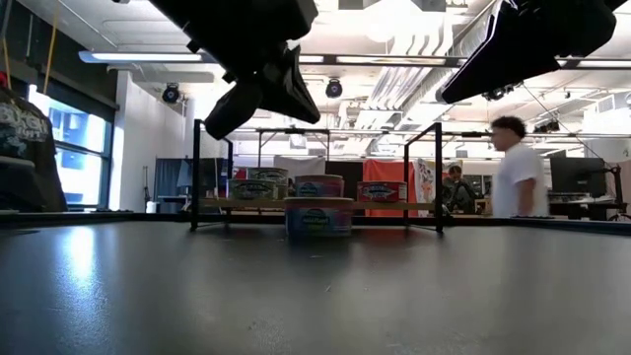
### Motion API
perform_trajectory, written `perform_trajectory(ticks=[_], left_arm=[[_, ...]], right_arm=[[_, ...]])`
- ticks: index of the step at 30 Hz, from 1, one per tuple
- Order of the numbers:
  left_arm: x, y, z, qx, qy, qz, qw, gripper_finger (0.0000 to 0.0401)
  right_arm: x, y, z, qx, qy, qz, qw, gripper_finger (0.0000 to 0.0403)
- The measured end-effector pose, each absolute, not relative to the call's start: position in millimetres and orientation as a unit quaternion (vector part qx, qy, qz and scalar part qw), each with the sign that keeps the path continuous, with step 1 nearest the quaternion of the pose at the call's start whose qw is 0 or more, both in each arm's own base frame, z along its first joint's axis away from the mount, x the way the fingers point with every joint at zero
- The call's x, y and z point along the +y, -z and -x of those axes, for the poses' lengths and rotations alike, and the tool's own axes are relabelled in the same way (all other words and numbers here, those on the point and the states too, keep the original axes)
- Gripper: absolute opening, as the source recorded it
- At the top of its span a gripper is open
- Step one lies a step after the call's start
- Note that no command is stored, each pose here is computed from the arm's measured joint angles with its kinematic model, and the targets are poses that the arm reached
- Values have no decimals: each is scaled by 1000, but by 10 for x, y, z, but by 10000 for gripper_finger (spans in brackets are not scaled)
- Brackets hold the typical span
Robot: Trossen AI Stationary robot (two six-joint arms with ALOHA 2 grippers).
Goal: Stack canned seafood by type on shelf
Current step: Stack the blue-pink tuna can on top of other blue-pink tuna can on the shelf
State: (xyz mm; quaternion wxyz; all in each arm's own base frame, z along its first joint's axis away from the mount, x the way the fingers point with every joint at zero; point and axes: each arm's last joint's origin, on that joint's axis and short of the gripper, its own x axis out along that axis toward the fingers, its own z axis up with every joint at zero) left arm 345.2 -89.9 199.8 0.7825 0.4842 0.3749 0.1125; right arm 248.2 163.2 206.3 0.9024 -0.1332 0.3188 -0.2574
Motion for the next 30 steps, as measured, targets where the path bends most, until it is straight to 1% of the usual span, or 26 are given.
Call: perform_trajectory(ticks=[4, 6, 9, 12, 14, 16, 19, 22, 30], left_arm=[[-914, -1990, -3442, 374, -118, -461, 796, 1], [-922, -1961, -3414, 384, -116, -439, 804, 1], [-909, -1874, -3342, 411, -115, -392, 815, 0], [-854, -1724, -3253, 435, -119, -340, 825, 0], [-799, -1606, -3194, 445, -122, -306, 833, 0], [-734, -1491, -3142, 448, -127, -275, 841, 0], [-617, -1339, -3073, 440, -142, -246, 852, 0], [-503, -1232, -3028, 420, -155, -226, 865, 0], [-275, -1182, -3052, 375, -139, -186, 897, 0]], right_arm=[[1545, -1893, -2496, 318, 265, 150, 898, 307], [1444, -1749, -2542, 324, 253, 128, 902, 307], [1256, -1547, -2651, 318, 203, 88, 922, 307], [997, -1442, -2761, 279, 139, 45, 949, 307], [788, -1414, -2808, 253, 125, 21, 959, 307], [586, -1390, -2837, 246, 121, 9, 962, 307], [348, -1360, -2874, 258, 123, 12, 958, 307], [180, -1293, -2915, 269, 108, 10, 957, 307], [-107, -1027, -3081, 281, 70, 5, 957, 307]])
